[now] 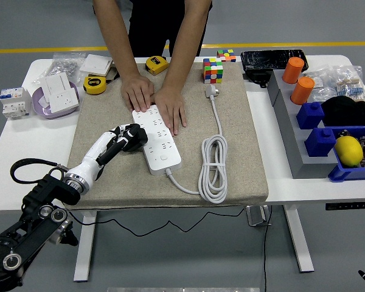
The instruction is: Pick up the plug,place it near the board,insert it into the board,press the button
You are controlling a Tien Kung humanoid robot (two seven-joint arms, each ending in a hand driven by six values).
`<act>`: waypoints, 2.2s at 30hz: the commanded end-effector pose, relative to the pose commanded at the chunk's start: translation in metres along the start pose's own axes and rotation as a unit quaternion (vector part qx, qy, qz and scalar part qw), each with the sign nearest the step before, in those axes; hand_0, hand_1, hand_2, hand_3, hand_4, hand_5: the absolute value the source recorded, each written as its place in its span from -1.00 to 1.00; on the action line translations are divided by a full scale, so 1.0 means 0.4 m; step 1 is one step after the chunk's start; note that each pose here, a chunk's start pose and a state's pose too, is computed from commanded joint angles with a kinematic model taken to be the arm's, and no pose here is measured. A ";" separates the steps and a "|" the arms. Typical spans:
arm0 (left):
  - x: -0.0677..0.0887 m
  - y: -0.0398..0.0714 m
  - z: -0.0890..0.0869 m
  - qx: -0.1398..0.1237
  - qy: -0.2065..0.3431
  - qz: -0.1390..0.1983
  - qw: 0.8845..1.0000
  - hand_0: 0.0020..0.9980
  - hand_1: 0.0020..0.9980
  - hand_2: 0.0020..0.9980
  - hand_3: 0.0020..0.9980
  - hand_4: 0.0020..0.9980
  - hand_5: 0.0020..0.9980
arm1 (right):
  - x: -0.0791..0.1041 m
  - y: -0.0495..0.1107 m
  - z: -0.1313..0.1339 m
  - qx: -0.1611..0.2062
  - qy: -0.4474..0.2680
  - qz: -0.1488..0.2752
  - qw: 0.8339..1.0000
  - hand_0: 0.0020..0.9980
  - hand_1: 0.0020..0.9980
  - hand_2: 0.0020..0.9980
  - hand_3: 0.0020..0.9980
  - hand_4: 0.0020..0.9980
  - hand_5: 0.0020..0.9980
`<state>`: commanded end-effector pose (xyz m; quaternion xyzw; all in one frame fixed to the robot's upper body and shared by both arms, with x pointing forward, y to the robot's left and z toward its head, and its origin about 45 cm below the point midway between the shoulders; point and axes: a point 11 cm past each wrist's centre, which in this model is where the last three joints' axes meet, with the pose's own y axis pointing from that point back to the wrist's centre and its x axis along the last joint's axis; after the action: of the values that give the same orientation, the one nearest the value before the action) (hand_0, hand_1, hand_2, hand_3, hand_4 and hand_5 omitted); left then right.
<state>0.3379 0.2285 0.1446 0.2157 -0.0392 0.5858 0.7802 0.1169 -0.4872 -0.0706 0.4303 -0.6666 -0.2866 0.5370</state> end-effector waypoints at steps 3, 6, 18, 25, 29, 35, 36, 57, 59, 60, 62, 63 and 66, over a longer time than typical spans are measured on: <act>-0.002 -0.004 -0.005 0.004 -0.004 -0.002 1.000 1.00 0.99 0.83 0.75 1.00 1.00 | -0.001 0.000 0.002 -0.001 0.000 0.000 1.000 1.00 0.67 0.46 0.49 1.00 0.65; -0.009 -0.007 -0.007 0.007 -0.007 -0.008 1.000 1.00 0.99 0.83 0.75 1.00 1.00 | -0.001 0.000 0.002 -0.001 0.000 0.000 1.000 1.00 0.67 0.46 0.49 1.00 0.66; -0.025 -0.032 0.027 -0.005 -0.047 -0.019 0.999 1.00 0.98 0.83 0.74 1.00 1.00 | 0.002 0.000 0.003 -0.002 0.004 0.001 1.000 1.00 0.67 0.46 0.49 1.00 0.66; -0.033 -0.040 0.039 -0.008 -0.076 -0.026 0.997 1.00 0.98 0.82 0.74 1.00 1.00 | 0.004 0.000 0.004 -0.002 0.006 0.001 1.000 1.00 0.67 0.46 0.49 1.00 0.66; -0.038 -0.043 0.039 -0.005 -0.090 -0.032 0.995 1.00 0.98 0.82 0.74 1.00 1.00 | 0.003 0.000 0.003 -0.002 0.007 0.001 1.000 1.00 0.67 0.46 0.49 1.00 0.66; -0.039 -0.048 0.057 -0.011 -0.114 -0.033 0.993 1.00 0.97 0.81 0.73 1.00 1.00 | 0.007 0.000 0.003 -0.003 0.008 0.002 1.000 1.00 0.67 0.46 0.49 1.00 0.66; -0.039 -0.049 0.062 -0.014 -0.118 -0.033 0.992 1.00 0.97 0.80 0.73 1.00 1.00 | 0.008 0.000 0.002 -0.002 0.008 0.003 1.000 1.00 0.67 0.46 0.49 1.00 0.66; -0.020 -0.049 0.162 -0.067 -0.202 0.006 0.977 1.00 0.95 0.78 0.71 1.00 1.00 | 0.009 -0.001 -0.008 0.001 0.005 0.003 1.000 1.00 0.67 0.46 0.49 1.00 0.67; -0.001 -0.043 0.171 -0.068 -0.225 0.027 0.972 1.00 0.95 0.78 0.71 1.00 1.00 | 0.010 -0.001 -0.006 0.000 0.004 0.004 1.000 1.00 0.67 0.46 0.49 1.00 0.67; 0.005 -0.042 0.171 -0.067 -0.233 0.032 0.970 1.00 0.92 0.76 0.69 1.00 1.00 | 0.010 -0.001 -0.005 -0.001 0.004 0.004 1.000 1.00 0.67 0.46 0.49 1.00 0.67; 0.018 -0.044 0.157 -0.054 -0.250 0.038 0.966 1.00 0.92 0.76 0.69 1.00 1.00 | 0.011 -0.001 -0.006 -0.001 0.003 0.004 1.000 1.00 0.67 0.46 0.49 1.00 0.67; 0.021 -0.045 0.149 -0.047 -0.255 0.036 0.965 1.00 0.92 0.76 0.69 1.00 1.00 | 0.010 -0.001 -0.006 -0.001 0.003 0.004 1.000 1.00 0.67 0.46 0.49 1.00 0.67; 0.022 -0.049 0.109 -0.018 -0.262 0.020 0.965 1.00 0.92 0.76 0.68 1.00 1.00 | 0.010 -0.001 -0.010 0.001 0.002 0.004 1.000 1.00 0.67 0.46 0.49 1.00 0.67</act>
<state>0.3674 0.2153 0.1811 0.3467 -0.2572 0.5238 0.7344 0.1207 -0.4906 -0.0678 0.4289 -0.6678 -0.2828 0.5386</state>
